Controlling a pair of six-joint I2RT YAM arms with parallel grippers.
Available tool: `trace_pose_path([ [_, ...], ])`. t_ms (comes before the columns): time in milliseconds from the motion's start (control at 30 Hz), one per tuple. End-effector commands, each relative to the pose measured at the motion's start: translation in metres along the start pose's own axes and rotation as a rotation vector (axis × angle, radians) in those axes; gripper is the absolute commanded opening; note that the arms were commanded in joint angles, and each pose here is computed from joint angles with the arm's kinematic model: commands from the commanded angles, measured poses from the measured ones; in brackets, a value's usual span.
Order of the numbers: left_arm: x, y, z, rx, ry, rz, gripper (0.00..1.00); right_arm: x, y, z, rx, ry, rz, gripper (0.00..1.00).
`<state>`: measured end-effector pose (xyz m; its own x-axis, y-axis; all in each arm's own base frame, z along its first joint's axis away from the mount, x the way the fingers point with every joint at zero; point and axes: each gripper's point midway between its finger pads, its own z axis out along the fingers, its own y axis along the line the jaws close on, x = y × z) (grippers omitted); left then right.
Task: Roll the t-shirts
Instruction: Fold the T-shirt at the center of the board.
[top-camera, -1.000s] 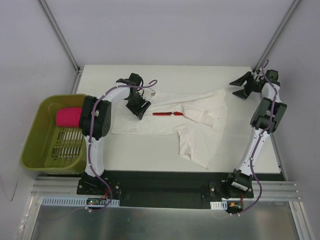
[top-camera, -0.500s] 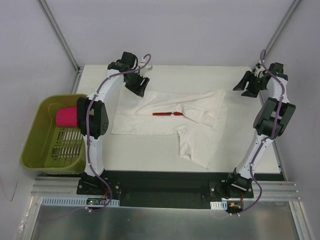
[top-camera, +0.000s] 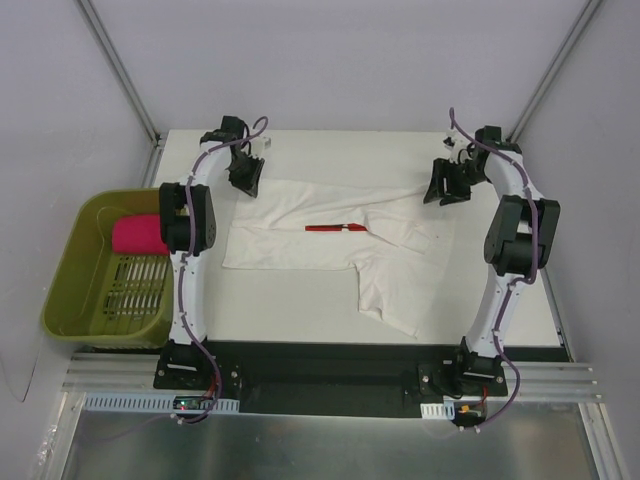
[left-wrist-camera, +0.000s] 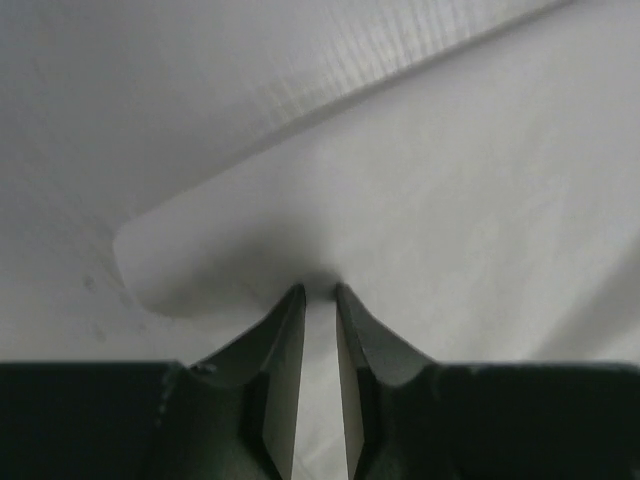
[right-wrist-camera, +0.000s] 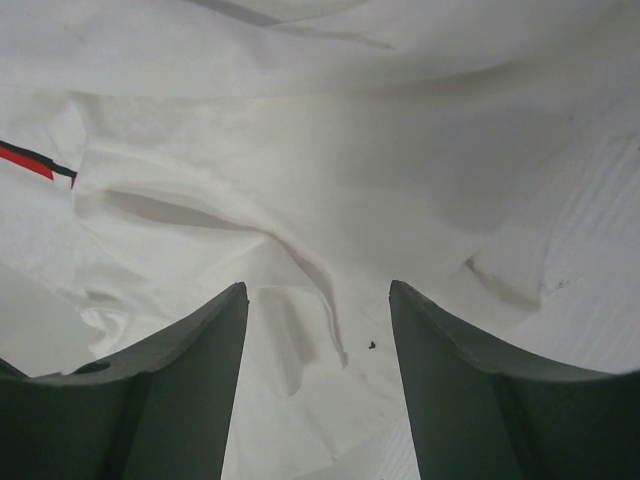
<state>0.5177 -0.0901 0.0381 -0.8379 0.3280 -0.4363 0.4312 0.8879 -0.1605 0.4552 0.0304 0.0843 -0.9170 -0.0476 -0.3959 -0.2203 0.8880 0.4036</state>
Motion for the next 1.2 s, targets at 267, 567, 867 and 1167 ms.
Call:
trace_pose_path([
  [267,0.001,0.061,0.019,-0.138,0.005,-0.114,0.19,0.045,-0.023,0.04,0.117,0.261,-0.187,0.45],
  [567,-0.036,0.077,-0.008,-0.213,-0.118,-0.128,0.27,0.032,-0.03,0.037,0.199,0.261,-0.251,0.43],
  [867,-0.115,-0.036,-0.132,0.01,-0.403,-0.032,0.47,-0.005,0.035,-0.067,0.19,0.02,-0.323,0.63],
  [1167,-0.091,-0.192,-0.168,0.486,-0.332,-0.087,0.59,0.067,0.05,-0.068,0.005,0.111,-0.094,0.55],
])
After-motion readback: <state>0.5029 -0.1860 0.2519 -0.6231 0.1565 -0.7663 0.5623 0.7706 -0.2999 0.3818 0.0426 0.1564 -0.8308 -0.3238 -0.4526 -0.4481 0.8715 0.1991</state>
